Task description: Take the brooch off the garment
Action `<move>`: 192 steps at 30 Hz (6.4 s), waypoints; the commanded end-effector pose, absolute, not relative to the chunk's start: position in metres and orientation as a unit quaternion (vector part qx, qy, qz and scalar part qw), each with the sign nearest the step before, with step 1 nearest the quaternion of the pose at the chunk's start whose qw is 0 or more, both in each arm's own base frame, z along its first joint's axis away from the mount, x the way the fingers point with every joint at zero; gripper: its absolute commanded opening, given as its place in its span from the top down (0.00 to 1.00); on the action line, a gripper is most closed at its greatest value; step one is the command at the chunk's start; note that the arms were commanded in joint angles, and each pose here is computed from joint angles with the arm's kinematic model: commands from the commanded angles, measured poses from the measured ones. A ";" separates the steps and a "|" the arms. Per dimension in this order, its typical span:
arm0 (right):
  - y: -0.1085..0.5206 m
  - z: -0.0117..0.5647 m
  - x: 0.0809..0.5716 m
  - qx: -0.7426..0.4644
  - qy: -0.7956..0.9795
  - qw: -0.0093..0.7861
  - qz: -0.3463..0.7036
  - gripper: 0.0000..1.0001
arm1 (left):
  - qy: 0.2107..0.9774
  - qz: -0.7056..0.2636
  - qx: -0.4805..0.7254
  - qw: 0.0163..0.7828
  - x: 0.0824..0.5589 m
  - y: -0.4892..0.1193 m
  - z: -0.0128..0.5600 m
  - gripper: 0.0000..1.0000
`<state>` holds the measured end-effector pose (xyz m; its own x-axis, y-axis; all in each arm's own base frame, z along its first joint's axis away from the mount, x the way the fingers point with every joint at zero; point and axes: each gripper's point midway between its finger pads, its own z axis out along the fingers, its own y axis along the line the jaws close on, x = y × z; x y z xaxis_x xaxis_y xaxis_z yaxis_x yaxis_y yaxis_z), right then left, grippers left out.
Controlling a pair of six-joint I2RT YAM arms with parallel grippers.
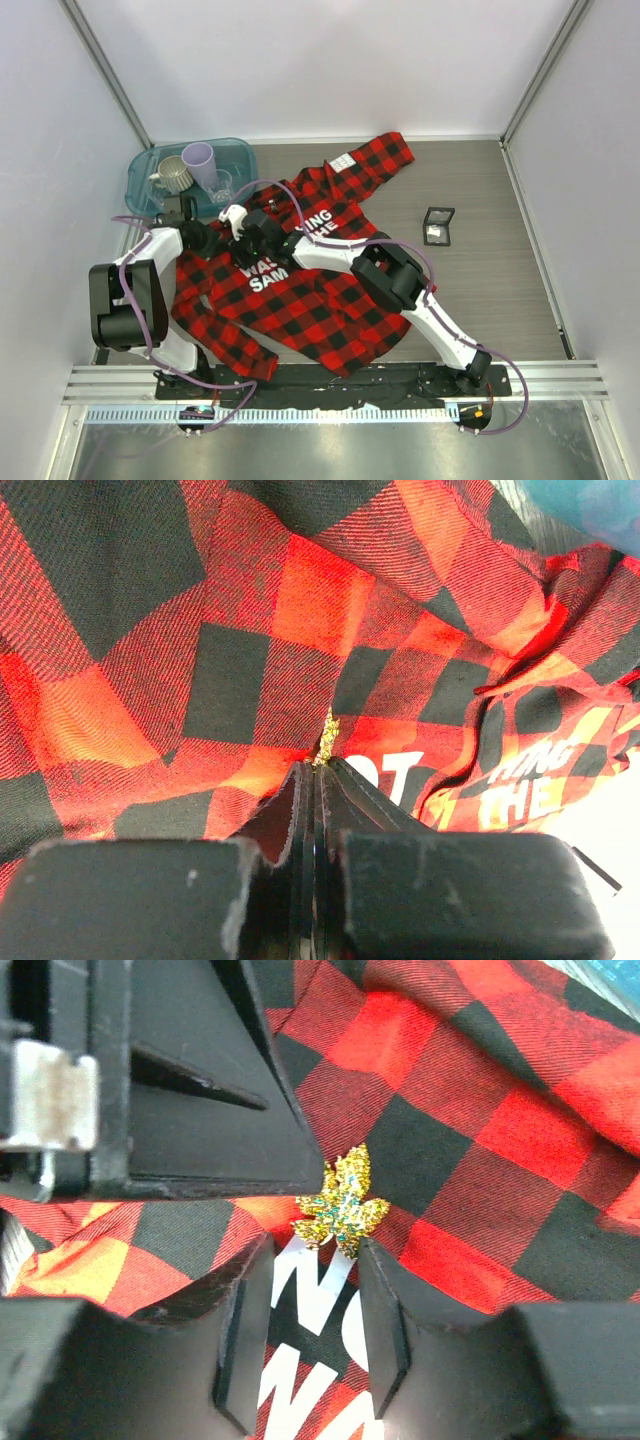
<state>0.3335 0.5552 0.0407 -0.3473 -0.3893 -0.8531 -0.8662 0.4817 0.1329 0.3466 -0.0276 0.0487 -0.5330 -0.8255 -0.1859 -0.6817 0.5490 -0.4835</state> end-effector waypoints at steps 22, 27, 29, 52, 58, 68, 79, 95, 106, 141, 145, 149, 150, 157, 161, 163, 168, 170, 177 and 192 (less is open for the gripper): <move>0.567 0.106 0.352 -0.365 0.751 0.444 0.324 0.99 | 0.874 -0.140 -0.370 0.281 0.336 -0.009 0.097 0.46; 0.571 0.114 0.362 -0.330 0.760 0.434 0.352 0.99 | 0.880 -0.142 -0.357 0.280 0.332 -0.011 0.091 0.40; 0.574 0.114 0.364 -0.320 0.763 0.431 0.361 0.97 | 0.883 -0.147 -0.353 0.271 0.334 -0.013 0.089 0.44; 0.493 0.092 0.367 -0.165 0.860 0.291 0.385 0.94 | 0.957 0.034 -0.155 0.241 0.344 -0.034 0.076 0.68; 0.503 0.093 0.357 -0.184 0.855 0.289 0.390 0.95 | 0.963 0.025 -0.135 0.231 0.358 -0.045 0.068 0.68; 0.486 0.070 0.354 -0.196 0.871 0.283 0.349 0.95 | 0.972 0.094 -0.065 0.205 0.360 -0.044 0.060 0.48; 0.482 0.044 0.345 -0.198 0.880 0.256 0.347 0.95 | 0.980 0.079 -0.033 0.181 0.360 -0.062 0.033 0.49; 0.479 0.030 0.341 -0.201 0.879 0.246 0.356 0.95 | 0.983 0.091 -0.019 0.160 0.355 -0.058 0.020 0.71; 0.487 0.069 0.343 -0.218 0.860 0.264 0.378 0.92 | 0.969 0.100 -0.035 0.221 0.355 -0.049 0.056 0.89; 0.562 0.063 0.367 -0.190 0.819 0.244 0.484 0.77 | 0.972 0.023 -0.164 0.164 0.352 -0.027 0.013 0.90; 0.560 0.054 0.369 -0.190 0.826 0.246 0.470 0.72 | 0.976 0.029 -0.160 0.147 0.347 -0.026 0.006 0.90; 0.553 0.050 0.372 -0.196 0.835 0.254 0.448 0.67 | 0.978 0.029 -0.157 0.136 0.343 -0.026 0.001 0.91; 0.550 0.049 0.373 -0.200 0.837 0.256 0.441 0.66 | 0.978 0.030 -0.156 0.134 0.342 -0.027 0.001 0.91; 0.556 0.039 0.365 -0.218 0.832 0.240 0.450 0.64 | 0.978 0.029 -0.156 0.137 0.344 -0.027 0.002 0.91; 0.569 0.035 0.354 -0.225 0.826 0.227 0.465 0.64 | 0.978 0.027 -0.155 0.140 0.344 -0.027 0.003 0.91; 0.570 0.035 0.355 -0.220 0.824 0.225 0.470 0.65 | 0.977 0.027 -0.156 0.140 0.343 -0.027 0.004 0.91; 0.573 0.049 0.354 -0.224 0.812 0.236 0.484 0.72 | 0.976 0.023 -0.159 0.145 0.344 -0.028 0.007 0.91; 0.572 0.055 0.350 -0.227 0.806 0.238 0.491 0.74 | 0.976 0.018 -0.160 0.146 0.344 -0.030 0.008 0.91; 0.571 0.077 0.346 -0.246 0.777 0.266 0.515 0.91 | 0.967 -0.013 -0.194 0.165 0.347 -0.035 0.030 0.86; 0.551 0.104 0.353 -0.304 0.782 0.367 0.401 0.99 | 0.854 -0.213 -0.441 0.177 0.337 -0.036 0.078 0.62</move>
